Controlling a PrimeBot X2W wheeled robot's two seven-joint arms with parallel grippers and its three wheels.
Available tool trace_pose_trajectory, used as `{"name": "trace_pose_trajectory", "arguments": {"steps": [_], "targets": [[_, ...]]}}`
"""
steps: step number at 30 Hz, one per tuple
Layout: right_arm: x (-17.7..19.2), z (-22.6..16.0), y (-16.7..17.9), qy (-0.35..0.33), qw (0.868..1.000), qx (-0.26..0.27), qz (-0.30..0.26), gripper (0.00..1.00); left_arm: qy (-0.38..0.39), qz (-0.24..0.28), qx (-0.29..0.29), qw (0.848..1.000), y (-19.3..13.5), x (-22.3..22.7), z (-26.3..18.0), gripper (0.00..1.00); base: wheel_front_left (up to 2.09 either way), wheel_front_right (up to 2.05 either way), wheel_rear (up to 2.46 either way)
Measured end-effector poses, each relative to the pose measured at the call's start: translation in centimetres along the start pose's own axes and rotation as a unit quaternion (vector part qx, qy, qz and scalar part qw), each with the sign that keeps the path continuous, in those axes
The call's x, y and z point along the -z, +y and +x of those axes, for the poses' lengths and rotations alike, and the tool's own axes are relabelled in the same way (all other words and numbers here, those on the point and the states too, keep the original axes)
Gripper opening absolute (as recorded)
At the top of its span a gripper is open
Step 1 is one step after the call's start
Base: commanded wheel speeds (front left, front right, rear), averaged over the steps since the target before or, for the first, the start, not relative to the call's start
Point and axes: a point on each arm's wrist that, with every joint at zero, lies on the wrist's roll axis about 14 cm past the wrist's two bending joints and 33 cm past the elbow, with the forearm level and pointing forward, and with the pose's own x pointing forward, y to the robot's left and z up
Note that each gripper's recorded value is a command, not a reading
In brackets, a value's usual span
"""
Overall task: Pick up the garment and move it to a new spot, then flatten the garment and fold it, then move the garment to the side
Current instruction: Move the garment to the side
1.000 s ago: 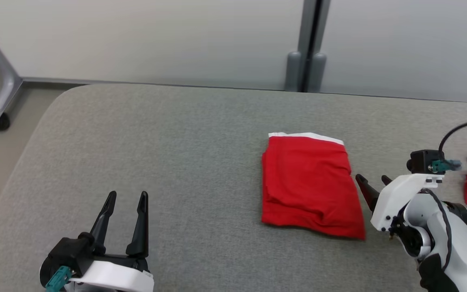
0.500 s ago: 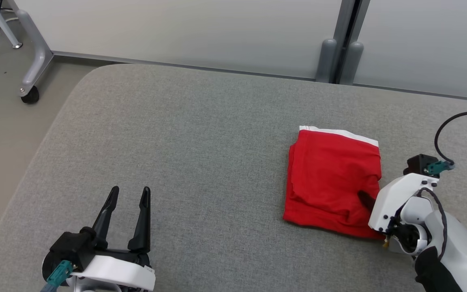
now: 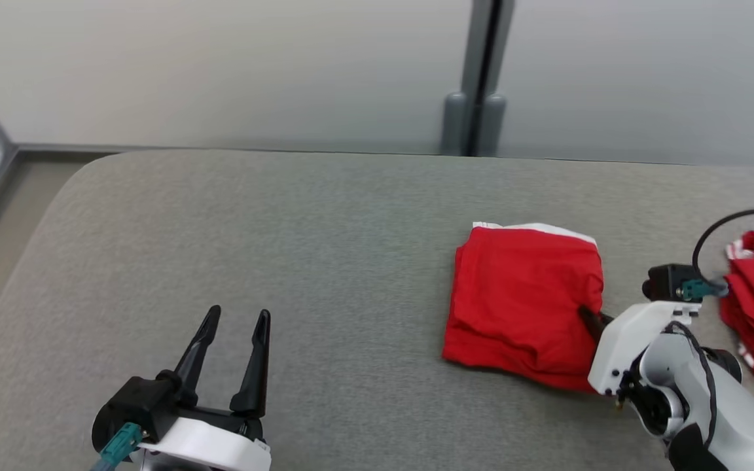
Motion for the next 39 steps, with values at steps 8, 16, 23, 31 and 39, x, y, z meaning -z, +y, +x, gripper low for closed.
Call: {"name": "trace_pose_trajectory", "arguments": {"steps": [8, 16, 23, 31, 39], "targets": [[1.0, -4.8, -3.4, -0.035, 0.999, 0.037, 0.016, 0.00, 0.013, -0.005, 0.100, 0.995, -6.1, 1.0, 1.9, 1.00, 0.00, 0.00, 0.00], [2.4, -9.9, -7.1, -0.060, 0.993, 0.088, 0.045, 0.00, 0.047, -0.017, 0.216, 0.975, -13.7, 3.4, 3.5, 1.00, 0.00, 0.00, 0.00], [2.3, -11.9, -8.7, -0.068, 0.991, 0.107, 0.039, 0.00, 0.066, -0.026, 0.273, 0.959, -17.5, 4.9, 4.6, 1.00, 0.00, 0.00, 0.00], [-1.8, -10.2, -8.7, -0.047, 0.994, 0.079, -0.059, 0.00, 0.099, -0.029, 0.289, 0.952, -18.0, 7.4, 5.7, 1.00, 0.00, 0.00, 0.00], [-5.7, -9.4, -11.9, -0.019, 0.985, 0.100, -0.141, 0.00, 0.120, -0.033, 0.284, 0.951, -17.3, 9.0, 6.3, 1.00, 0.00, 0.00, 0.00]]}}
